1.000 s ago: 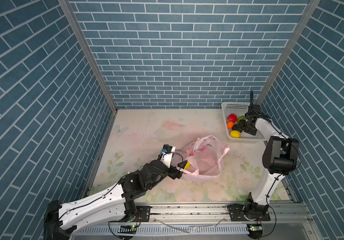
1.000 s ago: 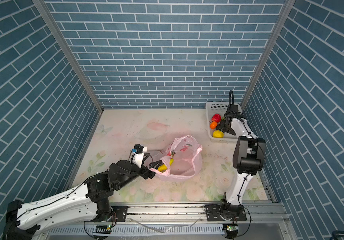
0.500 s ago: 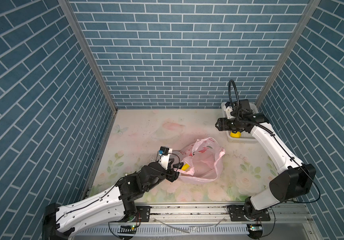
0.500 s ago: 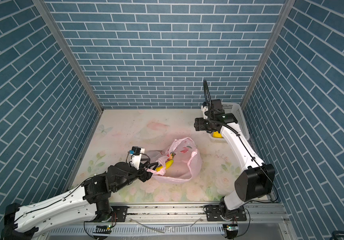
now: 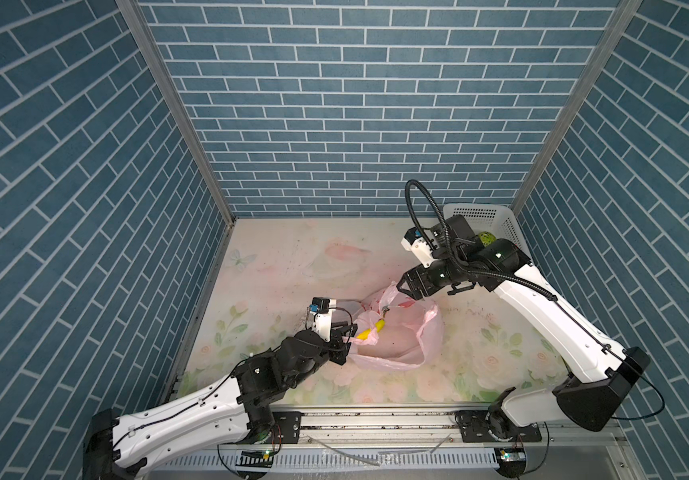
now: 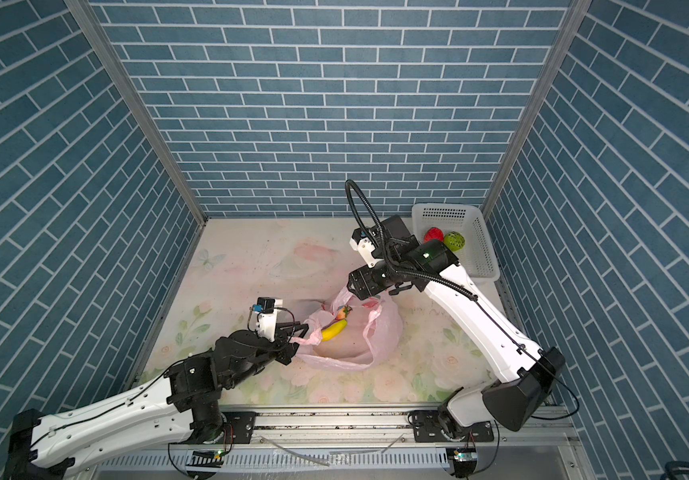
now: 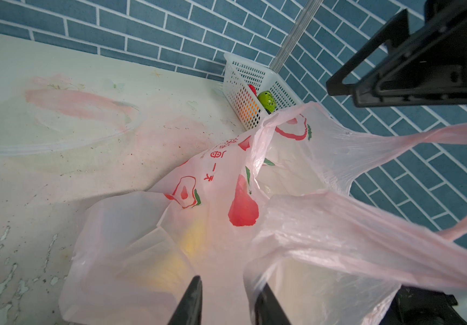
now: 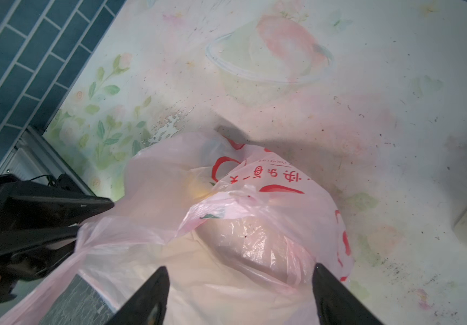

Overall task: Untie the knot of the plastic bag and take out the fruit
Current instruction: Pick up the fruit from the plastic bag.

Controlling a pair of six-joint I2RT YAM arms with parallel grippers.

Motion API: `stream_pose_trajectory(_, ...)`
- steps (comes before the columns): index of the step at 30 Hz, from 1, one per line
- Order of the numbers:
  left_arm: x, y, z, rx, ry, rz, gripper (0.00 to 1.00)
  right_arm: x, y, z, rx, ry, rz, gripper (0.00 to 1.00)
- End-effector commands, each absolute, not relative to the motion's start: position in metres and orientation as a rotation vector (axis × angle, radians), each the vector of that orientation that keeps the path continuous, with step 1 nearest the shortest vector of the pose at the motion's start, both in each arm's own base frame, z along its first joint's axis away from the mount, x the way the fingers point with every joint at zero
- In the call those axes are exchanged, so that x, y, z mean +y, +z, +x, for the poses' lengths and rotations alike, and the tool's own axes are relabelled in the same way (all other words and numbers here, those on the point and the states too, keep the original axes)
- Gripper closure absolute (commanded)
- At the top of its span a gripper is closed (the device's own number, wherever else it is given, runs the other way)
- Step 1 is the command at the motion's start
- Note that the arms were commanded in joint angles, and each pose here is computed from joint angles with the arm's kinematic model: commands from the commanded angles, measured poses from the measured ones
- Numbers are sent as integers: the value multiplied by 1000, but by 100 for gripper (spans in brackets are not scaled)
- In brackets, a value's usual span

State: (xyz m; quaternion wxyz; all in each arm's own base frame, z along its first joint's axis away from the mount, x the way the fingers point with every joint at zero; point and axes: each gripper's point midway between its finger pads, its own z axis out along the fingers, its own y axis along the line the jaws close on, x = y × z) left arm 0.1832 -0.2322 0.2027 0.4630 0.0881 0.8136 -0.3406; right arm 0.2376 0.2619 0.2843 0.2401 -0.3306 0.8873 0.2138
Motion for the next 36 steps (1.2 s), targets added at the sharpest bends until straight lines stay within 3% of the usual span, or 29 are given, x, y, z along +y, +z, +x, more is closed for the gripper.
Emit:
stream_pose_trajectory(1, -227, 203, 188, 1964, -843, 156, 72, 268, 298, 209, 2437, 610, -946, 21)
stream_pose_trajectory(10, -228, 213, 194, 1875, -872, 121, 77, 294, 277, 178, 2497, 577, -1007, 24)
stream_pose_trajectory(23, -220, 218, 200, 1772, -899, 40, 81, 292, 157, 156, 2549, 293, -978, 33)
stream_pose_trajectory(36, -217, 247, 205, 1626, -890, 43, 83, 292, 86, 153, 2507, 342, -948, 35)
